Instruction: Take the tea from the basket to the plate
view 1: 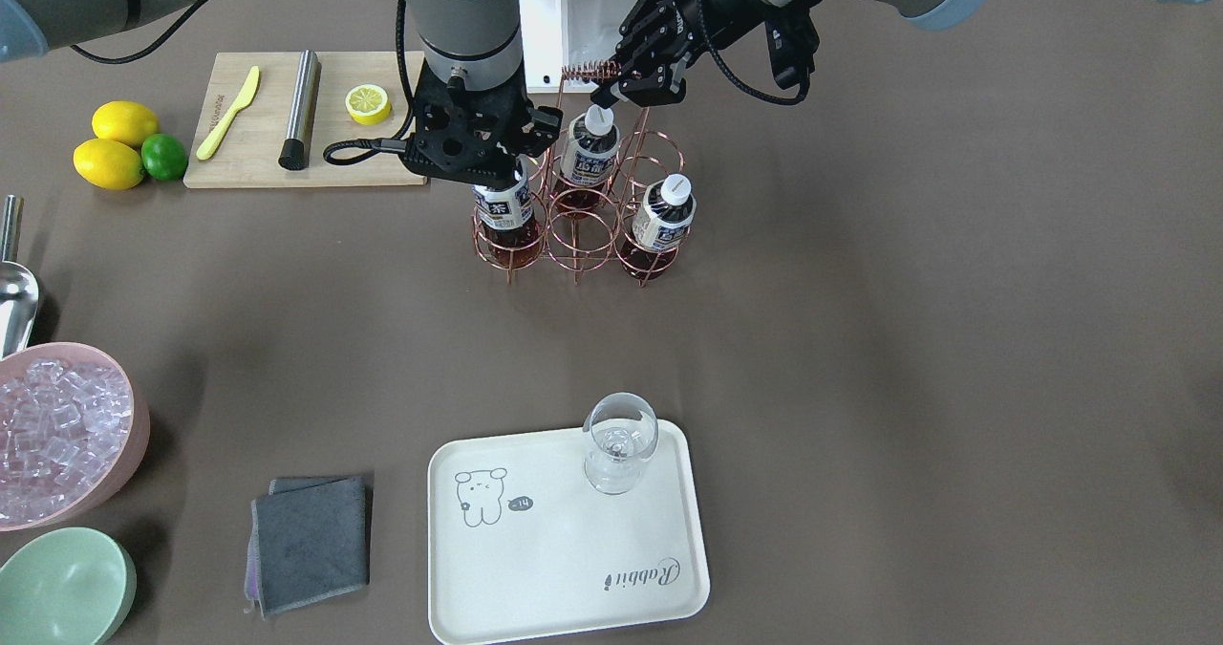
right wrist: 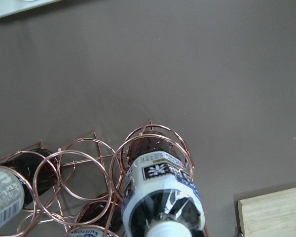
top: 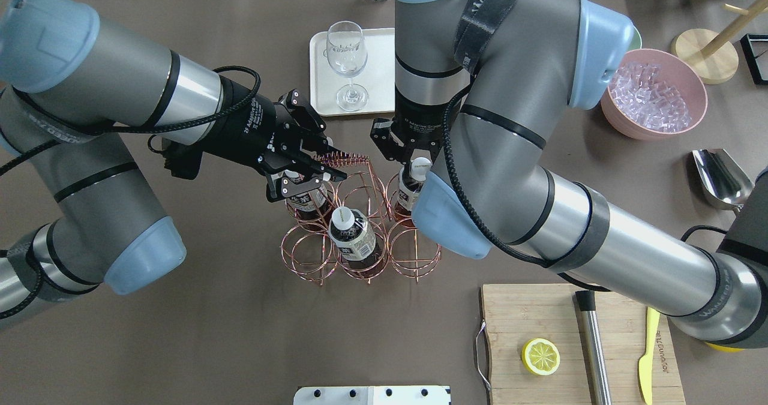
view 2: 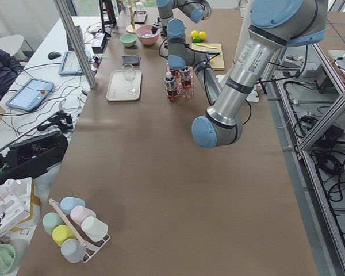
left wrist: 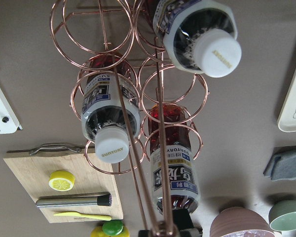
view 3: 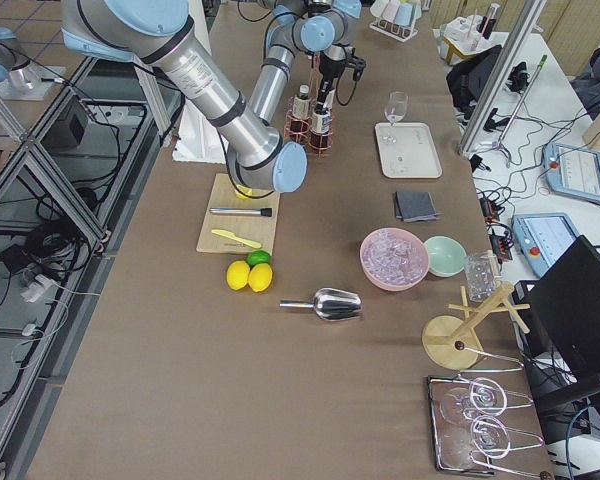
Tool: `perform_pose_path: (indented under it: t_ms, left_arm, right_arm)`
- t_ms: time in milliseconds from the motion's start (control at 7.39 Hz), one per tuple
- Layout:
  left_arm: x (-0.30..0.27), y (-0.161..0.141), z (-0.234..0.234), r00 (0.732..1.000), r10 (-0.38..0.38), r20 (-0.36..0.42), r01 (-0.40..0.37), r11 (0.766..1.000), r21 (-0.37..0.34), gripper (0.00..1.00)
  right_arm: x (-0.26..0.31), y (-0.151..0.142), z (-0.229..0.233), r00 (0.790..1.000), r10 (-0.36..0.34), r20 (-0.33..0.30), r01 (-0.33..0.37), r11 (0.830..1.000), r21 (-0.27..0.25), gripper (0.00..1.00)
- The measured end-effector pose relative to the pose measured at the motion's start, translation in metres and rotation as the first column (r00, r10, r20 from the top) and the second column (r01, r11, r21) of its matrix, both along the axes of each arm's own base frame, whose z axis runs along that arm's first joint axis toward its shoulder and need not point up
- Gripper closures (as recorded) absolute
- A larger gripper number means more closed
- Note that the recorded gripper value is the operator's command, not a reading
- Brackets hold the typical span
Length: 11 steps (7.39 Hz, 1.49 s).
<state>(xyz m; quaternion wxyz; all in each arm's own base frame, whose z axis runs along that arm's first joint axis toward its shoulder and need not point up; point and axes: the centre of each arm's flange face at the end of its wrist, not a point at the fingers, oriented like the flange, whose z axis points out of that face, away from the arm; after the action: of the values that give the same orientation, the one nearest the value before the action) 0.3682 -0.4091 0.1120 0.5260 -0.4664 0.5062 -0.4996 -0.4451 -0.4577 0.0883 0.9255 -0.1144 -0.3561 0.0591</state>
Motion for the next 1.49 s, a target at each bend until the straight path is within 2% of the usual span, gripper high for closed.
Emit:
perform_pose_path:
  t_ms: [406, 948, 1354, 1489]
  left_arm:
    - [0.002, -0.001, 0.003, 1.0, 0.001, 0.004, -0.001, 1.0, -0.002, 1.0]
    - [0.001, 0.001, 0.004, 1.0, 0.003, 0.005, -0.003, 1.0, -0.004, 1.0]
    - [0.0, 0.001, 0.004, 1.0, 0.003, 0.004, -0.003, 1.0, -0.003, 1.0]
    - [0.0, 0.001, 0.004, 1.0, 0.002, 0.003, -0.002, 1.0, -0.002, 1.0]
  right_arm:
    - [0.029, 0.019, -0.021, 1.0, -0.002, -0.005, 0.002, 1.0, 0.008, 1.0]
    - [0.068, 0.024, -0.094, 0.998, 0.047, -0.047, -0.045, 0.998, 0.049, 1.0]
    - [0.086, -0.021, -0.091, 0.997, 0.033, -0.066, -0.027, 0.995, 0.095, 1.0]
    - [0.083, -0.053, -0.083, 0.998, 0.035, -0.056, -0.029, 0.995, 0.09, 1.0]
